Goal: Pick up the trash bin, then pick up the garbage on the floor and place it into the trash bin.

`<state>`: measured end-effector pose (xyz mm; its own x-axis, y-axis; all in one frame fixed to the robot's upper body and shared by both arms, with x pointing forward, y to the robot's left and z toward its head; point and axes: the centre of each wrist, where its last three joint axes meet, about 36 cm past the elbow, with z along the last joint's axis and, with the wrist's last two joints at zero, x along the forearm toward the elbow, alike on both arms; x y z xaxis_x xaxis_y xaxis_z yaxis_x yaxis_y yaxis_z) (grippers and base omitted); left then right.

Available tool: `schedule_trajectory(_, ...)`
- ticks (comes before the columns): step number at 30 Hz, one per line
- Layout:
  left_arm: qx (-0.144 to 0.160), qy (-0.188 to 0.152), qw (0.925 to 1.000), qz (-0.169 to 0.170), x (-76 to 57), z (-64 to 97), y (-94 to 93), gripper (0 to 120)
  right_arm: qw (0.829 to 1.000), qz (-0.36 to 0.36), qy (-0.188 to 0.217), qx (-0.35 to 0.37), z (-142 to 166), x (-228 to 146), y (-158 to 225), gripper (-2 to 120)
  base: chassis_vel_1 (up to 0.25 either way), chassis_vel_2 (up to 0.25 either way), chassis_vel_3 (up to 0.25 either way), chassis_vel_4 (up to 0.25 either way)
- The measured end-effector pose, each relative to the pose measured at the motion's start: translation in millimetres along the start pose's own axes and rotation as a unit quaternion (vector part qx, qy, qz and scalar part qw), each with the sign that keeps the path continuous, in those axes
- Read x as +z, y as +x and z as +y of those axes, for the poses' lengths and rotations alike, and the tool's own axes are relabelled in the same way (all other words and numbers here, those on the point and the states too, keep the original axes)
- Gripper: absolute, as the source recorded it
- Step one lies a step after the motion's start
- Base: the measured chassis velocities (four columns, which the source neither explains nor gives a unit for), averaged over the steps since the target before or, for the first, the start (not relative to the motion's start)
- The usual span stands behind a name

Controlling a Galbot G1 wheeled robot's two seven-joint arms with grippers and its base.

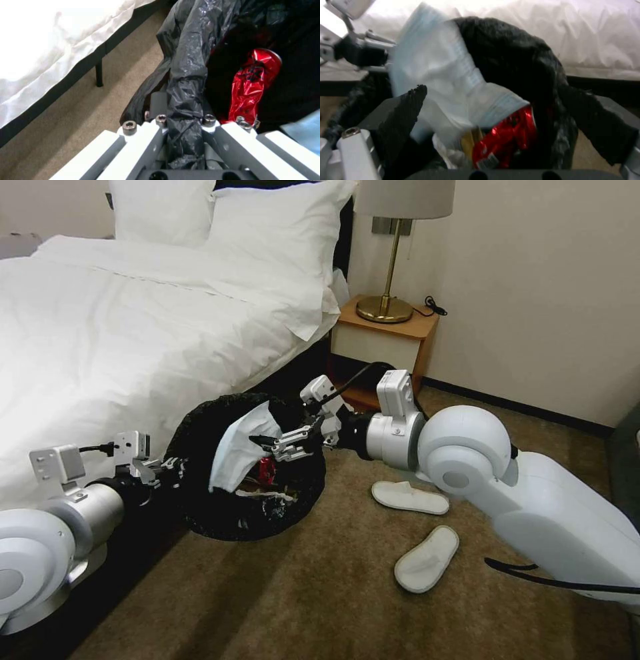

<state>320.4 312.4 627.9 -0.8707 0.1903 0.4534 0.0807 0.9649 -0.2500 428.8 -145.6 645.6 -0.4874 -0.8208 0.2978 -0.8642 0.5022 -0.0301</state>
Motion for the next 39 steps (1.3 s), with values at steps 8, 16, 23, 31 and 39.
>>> schedule_trajectory(8,0.002,-0.001,1.0,0.0,0.0,-0.2,0.2,2,1.0,0.021,-0.006,0.009,-4.0,17.9,4.9,100,0.0,0.0,0.0,0.0)
schedule_trajectory(16,0.004,0.0,1.0,-0.002,1.8,-0.8,-1.4,2,1.0,0.028,-0.001,0.013,2.1,26.6,18.9,100,0.0,0.0,0.0,0.0)
schedule_trajectory(23,0.003,-0.003,1.0,-0.002,1.3,-1.1,-0.5,2,1.0,0.013,0.007,0.022,-0.4,21.3,24.7,100,0.0,0.0,0.0,0.0)
schedule_trajectory(31,0.0,-0.003,1.0,0.0,3.2,2.3,-4.0,2,0.999,-0.039,0.012,0.031,-1.1,6.4,37.7,100,0.0,0.0,0.0,0.0)
schedule_trajectory(39,-0.004,-0.003,1.0,0.003,5.7,4.0,-7.0,2,0.994,-0.08,-0.001,0.078,-13.4,2.1,61.6,100,0.0,0.0,0.0,0.0)
